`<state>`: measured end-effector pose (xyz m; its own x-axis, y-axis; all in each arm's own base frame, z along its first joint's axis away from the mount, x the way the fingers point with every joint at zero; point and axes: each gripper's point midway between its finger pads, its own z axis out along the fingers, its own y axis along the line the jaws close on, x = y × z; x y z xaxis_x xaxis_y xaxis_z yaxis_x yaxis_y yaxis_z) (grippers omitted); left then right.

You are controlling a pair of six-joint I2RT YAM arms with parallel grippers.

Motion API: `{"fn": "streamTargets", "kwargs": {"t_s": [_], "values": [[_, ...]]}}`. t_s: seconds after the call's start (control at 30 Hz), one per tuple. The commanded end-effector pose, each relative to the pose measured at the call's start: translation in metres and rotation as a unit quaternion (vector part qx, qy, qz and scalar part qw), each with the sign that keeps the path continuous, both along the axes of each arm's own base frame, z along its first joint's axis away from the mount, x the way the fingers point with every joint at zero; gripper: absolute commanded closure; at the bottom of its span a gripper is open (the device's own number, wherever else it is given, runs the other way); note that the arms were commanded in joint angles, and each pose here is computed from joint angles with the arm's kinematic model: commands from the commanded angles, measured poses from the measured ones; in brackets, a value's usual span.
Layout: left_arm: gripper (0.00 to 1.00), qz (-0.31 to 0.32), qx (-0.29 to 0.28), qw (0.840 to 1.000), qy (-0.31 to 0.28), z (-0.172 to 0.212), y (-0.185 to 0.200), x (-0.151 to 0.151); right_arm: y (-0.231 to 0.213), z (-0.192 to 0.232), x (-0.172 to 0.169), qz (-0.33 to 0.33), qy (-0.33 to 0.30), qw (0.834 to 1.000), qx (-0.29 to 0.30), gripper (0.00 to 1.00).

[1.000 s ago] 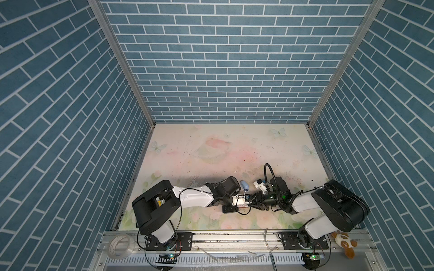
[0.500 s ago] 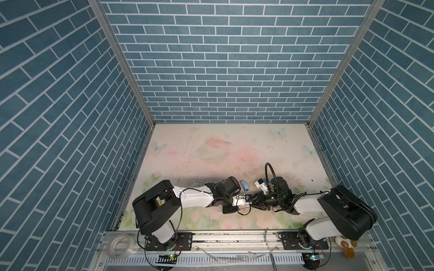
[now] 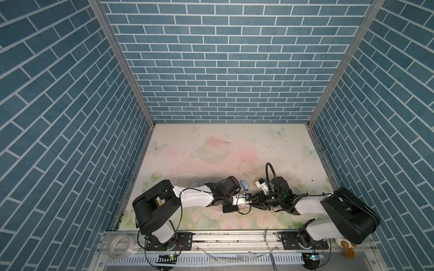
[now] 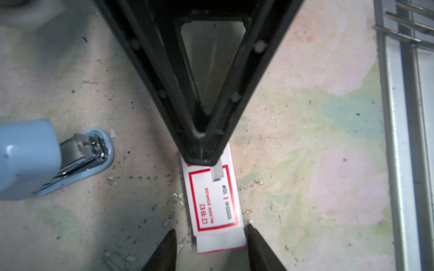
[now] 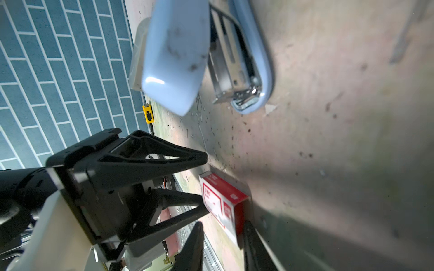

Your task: Load the staples into the stapler

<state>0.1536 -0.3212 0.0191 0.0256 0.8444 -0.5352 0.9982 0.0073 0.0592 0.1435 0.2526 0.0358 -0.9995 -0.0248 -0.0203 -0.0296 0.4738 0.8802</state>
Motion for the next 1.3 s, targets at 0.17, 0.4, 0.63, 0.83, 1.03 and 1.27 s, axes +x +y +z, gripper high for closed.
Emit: {"fn": "streamTargets", "kwargs": {"t_s": [0.17,0.4,0.63,0.83,1.03,1.27], "values": [[0.57,0.003,0.035,0.999,0.014,-0.015,0.012,-0.004,-0.002,-0.003,-0.002,0.007,-0.014,1.000,-0.008,0.73],[0.61,0.004,0.035,0.999,0.012,-0.015,0.011,-0.003,-0.003,-0.006,-0.002,0.004,-0.014,1.000,-0.009,0.74],[0.60,0.003,0.035,0.999,0.013,-0.016,0.012,-0.004,-0.004,-0.007,-0.003,0.004,-0.014,1.000,-0.008,0.75],[0.65,0.001,0.037,0.999,0.015,-0.016,0.012,-0.005,-0.004,-0.008,-0.005,0.006,-0.010,1.000,-0.007,0.76],[0.67,0.000,0.038,0.999,0.017,-0.017,0.012,-0.005,-0.004,-0.009,-0.007,0.009,-0.006,1.000,-0.006,0.79],[0.67,-0.001,0.040,0.999,0.019,-0.018,0.012,-0.006,-0.006,-0.011,-0.007,0.006,-0.009,1.000,-0.009,0.83]]}}
